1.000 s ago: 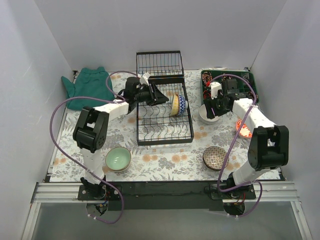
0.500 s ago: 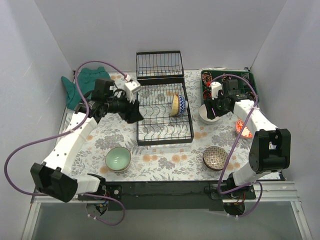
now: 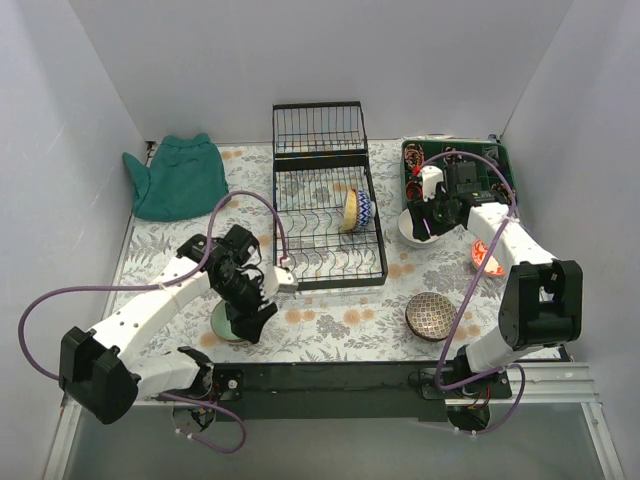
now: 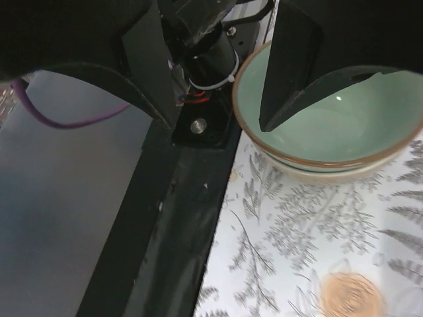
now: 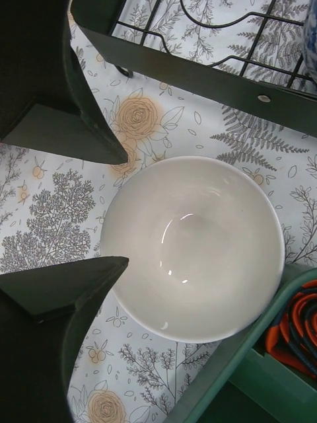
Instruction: Load the bowls into the dish rack
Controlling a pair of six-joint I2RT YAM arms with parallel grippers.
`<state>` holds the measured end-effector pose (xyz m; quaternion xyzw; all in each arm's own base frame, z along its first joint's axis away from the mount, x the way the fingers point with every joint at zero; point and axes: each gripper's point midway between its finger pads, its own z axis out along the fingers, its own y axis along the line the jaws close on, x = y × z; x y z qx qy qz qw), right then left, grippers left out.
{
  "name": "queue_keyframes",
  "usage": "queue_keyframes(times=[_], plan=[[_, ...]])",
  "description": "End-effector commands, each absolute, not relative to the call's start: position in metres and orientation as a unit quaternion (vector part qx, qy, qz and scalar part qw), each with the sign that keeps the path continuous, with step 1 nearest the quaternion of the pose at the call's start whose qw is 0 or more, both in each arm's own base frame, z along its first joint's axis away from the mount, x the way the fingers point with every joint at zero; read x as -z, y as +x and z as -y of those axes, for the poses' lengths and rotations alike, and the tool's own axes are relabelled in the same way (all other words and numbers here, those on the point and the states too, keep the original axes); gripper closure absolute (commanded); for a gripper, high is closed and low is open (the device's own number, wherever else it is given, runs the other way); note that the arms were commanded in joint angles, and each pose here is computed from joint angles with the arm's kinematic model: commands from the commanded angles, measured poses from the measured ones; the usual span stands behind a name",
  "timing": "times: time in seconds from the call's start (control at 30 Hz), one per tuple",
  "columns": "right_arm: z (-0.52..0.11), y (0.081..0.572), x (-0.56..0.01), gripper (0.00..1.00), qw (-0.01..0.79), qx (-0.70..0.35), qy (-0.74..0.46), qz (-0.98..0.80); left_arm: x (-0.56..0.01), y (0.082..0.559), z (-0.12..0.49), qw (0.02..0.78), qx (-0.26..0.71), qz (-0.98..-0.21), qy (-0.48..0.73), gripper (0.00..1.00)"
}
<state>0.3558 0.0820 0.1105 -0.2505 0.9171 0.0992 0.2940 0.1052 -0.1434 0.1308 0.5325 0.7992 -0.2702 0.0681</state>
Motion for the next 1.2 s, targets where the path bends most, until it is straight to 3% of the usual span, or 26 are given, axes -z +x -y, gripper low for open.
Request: queue_keyframes(times=[0.0,0.33,0.43,0.47,0.7,1.17], plan=[[-0.086,0.352,-0.122,0.34,0.321,-0.104,-0.264,-0.904,-0.121,0.089,0.126,0.044,0.222,-0.796,0.562,0.47],[-0.082,0.327,-0.117,0.34,0.322,-0.101,-0.264,-0.904,-0.087,0.118,0.116,0.077,0.130,-0.826,0.542,0.55],[-0.081,0.323,-0.117,0.34,0.322,-0.101,-0.264,-0.904,-0.086,0.122,0.114,0.083,0.121,-0.827,0.542,0.64],[-0.081,0.322,-0.116,0.34,0.321,-0.101,-0.264,-0.904,-0.086,0.122,0.114,0.083,0.122,-0.827,0.542,0.71],[-0.078,0.315,-0.112,0.34,0.318,-0.098,-0.264,-0.905,-0.098,0.114,0.118,0.084,0.141,-0.824,0.542,1.00],[-0.079,0.309,-0.106,0.34,0.311,-0.103,-0.261,-0.908,-0.183,0.138,0.125,0.201,0.123,-0.805,0.545,1.00]])
